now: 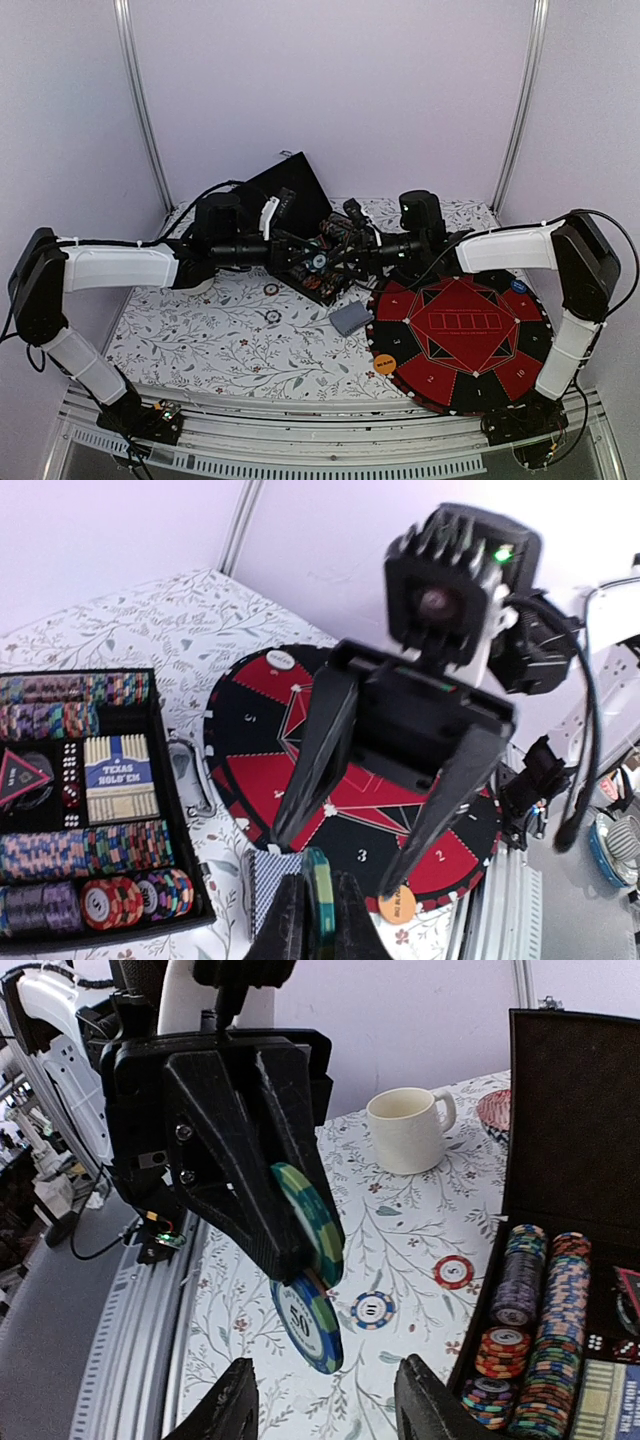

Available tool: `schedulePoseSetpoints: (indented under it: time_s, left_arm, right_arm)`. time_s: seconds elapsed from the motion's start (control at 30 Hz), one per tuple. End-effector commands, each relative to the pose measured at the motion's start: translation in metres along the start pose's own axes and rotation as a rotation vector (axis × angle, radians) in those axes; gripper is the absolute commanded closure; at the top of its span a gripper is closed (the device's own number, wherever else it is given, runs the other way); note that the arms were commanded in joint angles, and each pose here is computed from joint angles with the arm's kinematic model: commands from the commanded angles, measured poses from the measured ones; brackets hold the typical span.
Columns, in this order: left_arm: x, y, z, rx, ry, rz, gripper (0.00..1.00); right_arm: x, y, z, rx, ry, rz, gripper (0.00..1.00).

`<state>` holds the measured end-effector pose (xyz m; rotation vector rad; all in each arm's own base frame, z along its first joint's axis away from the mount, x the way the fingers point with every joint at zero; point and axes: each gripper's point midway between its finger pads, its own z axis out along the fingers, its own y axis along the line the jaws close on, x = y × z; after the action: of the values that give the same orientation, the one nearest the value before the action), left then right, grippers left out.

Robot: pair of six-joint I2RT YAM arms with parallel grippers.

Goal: Distribute texas hold em gaming equipment
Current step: Pass from the left arm to the right

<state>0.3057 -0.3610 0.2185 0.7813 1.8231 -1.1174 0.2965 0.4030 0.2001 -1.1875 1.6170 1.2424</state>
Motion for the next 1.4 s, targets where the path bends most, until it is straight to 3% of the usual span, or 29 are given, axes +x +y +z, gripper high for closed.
schedulePoseSetpoints:
  time_s: [0.0,0.33,0.43,0.47,0.63,0.93,1.23,1.37]
  left_arm:
    - [-0.017,-0.016,-0.007,0.069,-0.062,0.021,1.00]
    - [-0.015,-0.025,-0.005,0.128,-0.060,0.013,1.00]
    - [-0.014,-0.026,-0.004,0.138,-0.056,0.013,1.00]
    - [-0.014,-0.026,-0.004,0.140,-0.055,0.014,1.00]
    - [-0.009,-0.026,-0.004,0.147,-0.042,0.009,1.00]
    - [0.002,-0.023,0.012,0.164,-0.008,-0.019,1.00]
    - [0.024,-0.032,0.076,0.264,0.004,-0.080,1.00]
    - [0.050,-0.031,0.127,0.301,0.075,-0.090,1.00]
  right_arm:
    - [-0.010,0.017,0.010,-0.131,-0.022,0.023,0.55]
    - [-0.006,0.024,0.020,-0.220,-0.018,0.026,0.80]
    - [-0.002,0.029,0.020,-0.257,-0.011,0.033,0.96]
    - [-0.002,0.030,0.020,-0.267,-0.009,0.037,0.97]
    - [-0.013,0.035,0.014,-0.252,-0.030,-0.001,0.98]
    - [0.005,0.029,-0.005,-0.154,-0.007,0.030,0.99]
    - [0.064,0.009,-0.050,0.034,0.106,0.227,0.99]
    - [0.102,0.002,-0.072,0.104,0.165,0.322,0.98]
